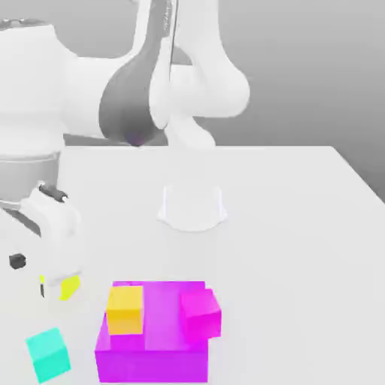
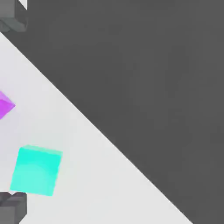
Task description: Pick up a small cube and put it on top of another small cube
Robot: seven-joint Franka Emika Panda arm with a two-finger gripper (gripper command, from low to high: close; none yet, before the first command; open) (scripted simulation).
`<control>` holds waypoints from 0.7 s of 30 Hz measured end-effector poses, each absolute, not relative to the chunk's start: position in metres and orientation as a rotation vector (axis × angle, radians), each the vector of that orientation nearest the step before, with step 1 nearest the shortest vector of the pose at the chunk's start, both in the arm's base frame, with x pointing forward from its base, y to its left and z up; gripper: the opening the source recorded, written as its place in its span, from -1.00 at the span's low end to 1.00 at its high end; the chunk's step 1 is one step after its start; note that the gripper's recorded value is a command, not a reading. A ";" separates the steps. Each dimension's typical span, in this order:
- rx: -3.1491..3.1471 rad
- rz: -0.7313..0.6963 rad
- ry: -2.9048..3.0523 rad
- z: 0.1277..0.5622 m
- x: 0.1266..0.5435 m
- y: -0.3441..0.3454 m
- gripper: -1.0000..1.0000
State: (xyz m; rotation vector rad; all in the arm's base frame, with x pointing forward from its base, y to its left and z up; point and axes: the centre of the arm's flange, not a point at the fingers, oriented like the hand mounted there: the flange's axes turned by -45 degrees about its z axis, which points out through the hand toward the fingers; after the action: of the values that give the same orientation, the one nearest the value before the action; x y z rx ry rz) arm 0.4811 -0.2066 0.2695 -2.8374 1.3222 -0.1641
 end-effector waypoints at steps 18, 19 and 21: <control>-2.758 -0.002 1.505 0.155 0.458 -0.230 -1.00; -2.758 -0.002 1.504 0.168 0.458 -0.230 -1.00; -2.767 -0.002 1.486 0.194 0.458 -0.226 -1.00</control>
State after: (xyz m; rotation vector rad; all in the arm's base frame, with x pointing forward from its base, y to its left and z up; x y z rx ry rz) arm 0.4577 -0.2257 0.1939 -2.7669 1.4861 -0.0015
